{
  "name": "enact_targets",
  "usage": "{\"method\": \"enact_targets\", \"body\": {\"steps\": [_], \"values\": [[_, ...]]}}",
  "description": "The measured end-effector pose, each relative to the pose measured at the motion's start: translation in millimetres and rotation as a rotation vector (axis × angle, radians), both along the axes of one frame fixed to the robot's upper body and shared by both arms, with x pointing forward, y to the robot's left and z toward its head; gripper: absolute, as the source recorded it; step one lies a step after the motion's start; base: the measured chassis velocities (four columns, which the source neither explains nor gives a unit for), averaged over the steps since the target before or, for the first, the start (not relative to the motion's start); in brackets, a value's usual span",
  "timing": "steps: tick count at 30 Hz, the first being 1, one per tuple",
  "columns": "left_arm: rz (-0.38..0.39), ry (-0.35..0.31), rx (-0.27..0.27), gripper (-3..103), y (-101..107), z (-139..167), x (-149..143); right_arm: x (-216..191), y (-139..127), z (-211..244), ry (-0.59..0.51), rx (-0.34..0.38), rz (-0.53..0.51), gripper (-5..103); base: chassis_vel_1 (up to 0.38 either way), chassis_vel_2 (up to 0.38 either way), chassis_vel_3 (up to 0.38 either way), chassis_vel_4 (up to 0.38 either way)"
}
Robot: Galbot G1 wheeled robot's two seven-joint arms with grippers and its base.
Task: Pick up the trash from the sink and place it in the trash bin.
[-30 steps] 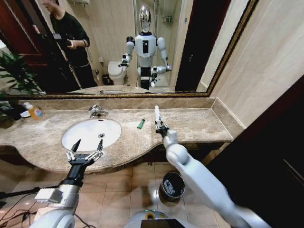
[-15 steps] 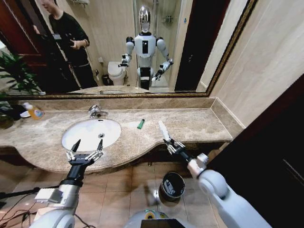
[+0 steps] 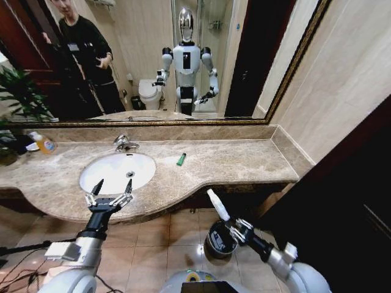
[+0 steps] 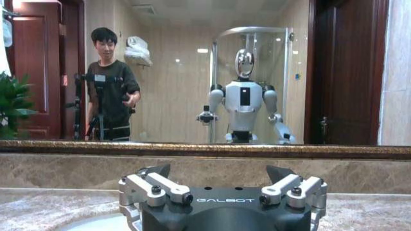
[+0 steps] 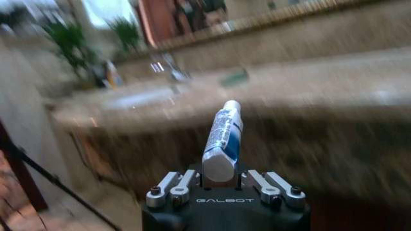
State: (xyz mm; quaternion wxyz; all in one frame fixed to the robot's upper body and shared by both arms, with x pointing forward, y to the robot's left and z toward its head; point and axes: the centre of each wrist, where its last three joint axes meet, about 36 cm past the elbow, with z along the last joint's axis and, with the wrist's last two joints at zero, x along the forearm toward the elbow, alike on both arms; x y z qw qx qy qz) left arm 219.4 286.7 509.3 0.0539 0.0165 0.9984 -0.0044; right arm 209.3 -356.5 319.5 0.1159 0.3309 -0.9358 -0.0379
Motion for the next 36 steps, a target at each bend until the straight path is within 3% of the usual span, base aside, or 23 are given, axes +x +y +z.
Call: {"method": "enact_targets", "body": {"steps": [3, 8, 15, 22, 33, 34, 36], "values": [[0.0, 0.0, 0.0, 100, 0.0, 0.0, 0.0, -10.9, -13.1, -40.8, 0.077, -0.075, -0.08, 28, 0.0, 0.0, 0.0, 0.0], [0.0, 0.0, 0.0, 100, 0.0, 0.0, 0.0, -13.9, -9.8, -75.5, 0.135, -0.131, -0.156, 28, 0.0, 0.0, 0.0, 0.0], [0.0, 0.0, 0.0, 100, 0.0, 0.0, 0.0, 14.9, 25.2, -121.7, 0.165, -0.231, -0.276, 28, 0.0, 0.0, 0.0, 0.0], [0.0, 0.0, 0.0, 100, 0.0, 0.0, 0.0, 37.9, 46.2, -149.5, 0.198, -0.282, -0.308, 28, 0.0, 0.0, 0.0, 0.0], [0.0, 0.0, 0.0, 100, 0.0, 0.0, 0.0, 49.0, 46.3, -184.2, 0.258, -0.347, -0.308, 27, 0.0, 0.0, 0.0, 0.0], [0.0, 0.0, 0.0, 100, 0.0, 0.0, 0.0, 48.9, 46.9, -187.6, 0.263, -0.359, -0.31, 37, 0.0, 0.0, 0.0, 0.0], [0.0, 0.0, 0.0, 100, 0.0, 0.0, 0.0, 49.1, 48.0, -188.6, 0.263, -0.364, -0.311, 37, 0.0, 0.0, 0.0, 0.0]]}}
